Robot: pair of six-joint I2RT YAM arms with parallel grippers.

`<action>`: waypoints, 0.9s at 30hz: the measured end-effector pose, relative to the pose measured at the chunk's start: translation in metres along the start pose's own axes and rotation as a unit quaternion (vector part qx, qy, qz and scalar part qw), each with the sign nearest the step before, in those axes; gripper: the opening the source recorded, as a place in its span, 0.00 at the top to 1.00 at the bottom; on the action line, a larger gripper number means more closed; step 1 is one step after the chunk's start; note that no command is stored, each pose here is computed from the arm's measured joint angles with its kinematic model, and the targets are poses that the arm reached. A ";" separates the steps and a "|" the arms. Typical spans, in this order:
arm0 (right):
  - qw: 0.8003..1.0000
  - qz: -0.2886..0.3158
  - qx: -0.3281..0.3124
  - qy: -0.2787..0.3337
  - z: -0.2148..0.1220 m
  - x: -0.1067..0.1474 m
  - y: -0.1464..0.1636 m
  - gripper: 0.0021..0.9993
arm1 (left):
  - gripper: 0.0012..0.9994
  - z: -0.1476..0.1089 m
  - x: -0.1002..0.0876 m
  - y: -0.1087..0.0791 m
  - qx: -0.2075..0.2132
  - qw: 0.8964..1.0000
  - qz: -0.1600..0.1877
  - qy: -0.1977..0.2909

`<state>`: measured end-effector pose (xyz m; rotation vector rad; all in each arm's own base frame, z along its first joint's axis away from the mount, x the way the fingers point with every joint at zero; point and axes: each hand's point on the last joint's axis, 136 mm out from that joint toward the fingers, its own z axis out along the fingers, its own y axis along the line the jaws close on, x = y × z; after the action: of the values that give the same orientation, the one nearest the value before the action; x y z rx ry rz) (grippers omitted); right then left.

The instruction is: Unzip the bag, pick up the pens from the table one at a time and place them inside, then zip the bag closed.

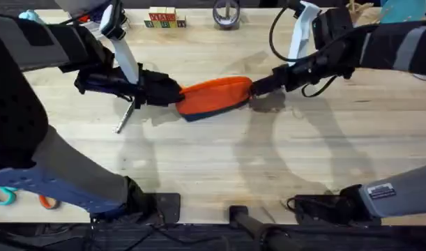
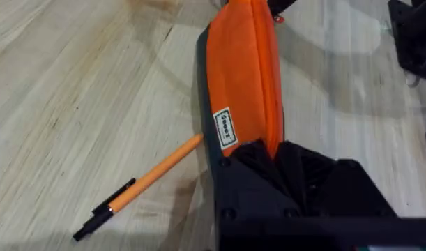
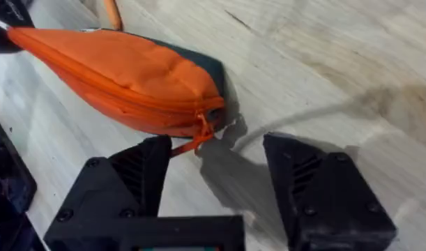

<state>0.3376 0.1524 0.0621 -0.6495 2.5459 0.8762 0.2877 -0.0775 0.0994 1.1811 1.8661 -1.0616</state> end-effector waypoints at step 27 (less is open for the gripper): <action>1.000 -0.013 0.002 -0.013 0.001 -0.007 -0.001 0.51 | 0.96 0.000 0.000 0.000 0.000 1.000 0.000 0.000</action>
<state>0.3439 0.1545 0.0649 -0.6631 2.5109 0.8648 0.2877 -0.0775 0.0994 1.1812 1.8660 -1.0615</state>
